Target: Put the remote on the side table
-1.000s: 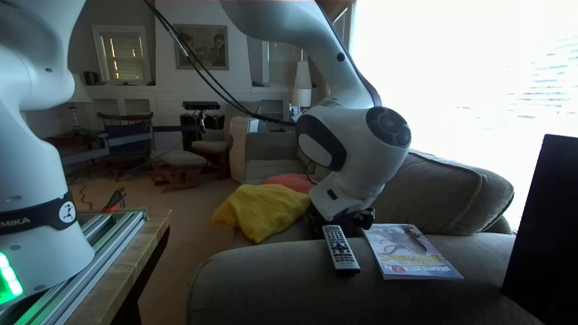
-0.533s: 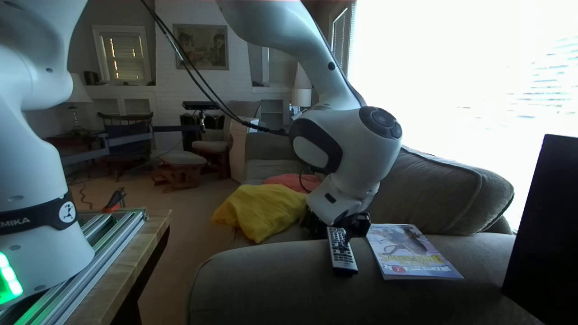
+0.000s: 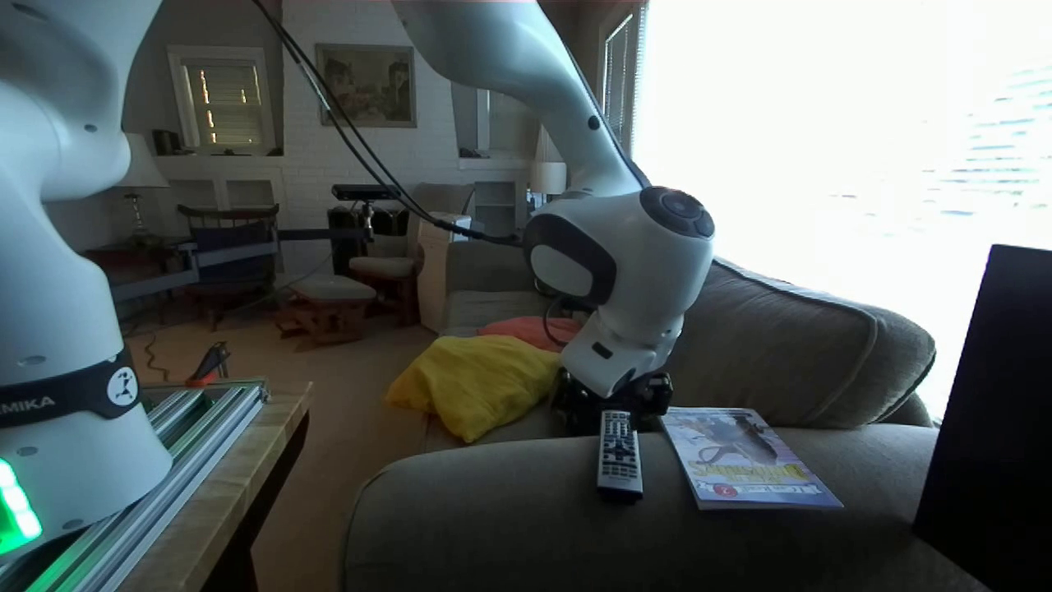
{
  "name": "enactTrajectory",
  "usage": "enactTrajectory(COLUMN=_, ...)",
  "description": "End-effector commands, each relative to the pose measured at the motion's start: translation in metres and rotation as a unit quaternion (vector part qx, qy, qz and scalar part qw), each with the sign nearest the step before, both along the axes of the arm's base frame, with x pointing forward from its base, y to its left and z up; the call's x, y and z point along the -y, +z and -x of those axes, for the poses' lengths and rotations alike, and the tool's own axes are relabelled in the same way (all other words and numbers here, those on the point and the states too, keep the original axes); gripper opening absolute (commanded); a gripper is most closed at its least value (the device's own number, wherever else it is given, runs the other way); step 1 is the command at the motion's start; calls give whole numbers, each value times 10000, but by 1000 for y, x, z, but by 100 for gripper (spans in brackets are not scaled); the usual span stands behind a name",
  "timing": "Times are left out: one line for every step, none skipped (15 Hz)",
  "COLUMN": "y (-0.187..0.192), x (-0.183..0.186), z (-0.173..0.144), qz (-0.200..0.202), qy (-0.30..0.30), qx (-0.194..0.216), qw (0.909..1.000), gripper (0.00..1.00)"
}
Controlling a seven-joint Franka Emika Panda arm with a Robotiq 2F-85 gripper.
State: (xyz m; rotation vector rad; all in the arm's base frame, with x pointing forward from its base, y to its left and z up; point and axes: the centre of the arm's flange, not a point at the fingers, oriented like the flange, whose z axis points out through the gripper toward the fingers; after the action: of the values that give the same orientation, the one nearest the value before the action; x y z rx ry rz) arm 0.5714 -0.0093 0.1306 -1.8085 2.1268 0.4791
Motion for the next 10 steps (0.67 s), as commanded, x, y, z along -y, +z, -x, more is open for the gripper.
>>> enactTrajectory(y=5, x=-5, z=3, qz=89, qy=80, qx=169, qw=9998, gripper=100)
enactTrajectory(y=7, x=-4, z=2, qz=95, qy=39, qx=212, qw=9997, gripper=100)
enactTrajectory(y=10, x=-2, z=0, qz=99, qy=6, qx=261, qw=9996, gripper=100)
enactTrajectory(y=12, x=0, z=-1, qz=110, qy=-28, qx=294, qw=9995, gripper=100)
enactTrajectory(y=12, x=3, z=-2, qz=132, qy=-72, qx=309, qw=9994, gripper=100)
enactTrajectory(y=12, x=5, z=-3, qz=153, qy=-110, qx=324, qw=9993, gripper=100)
enactTrajectory(y=11, x=7, z=-2, qz=167, qy=-146, qx=318, qw=9992, gripper=100)
enactTrajectory(y=7, x=10, z=-2, qz=196, qy=-197, qx=304, qw=9992, gripper=100)
enactTrajectory(y=5, x=11, z=-2, qz=188, qy=-230, qx=278, qw=9992, gripper=100)
enactTrajectory(y=3, x=13, z=-1, qz=185, qy=-262, qx=258, qw=9992, gripper=100)
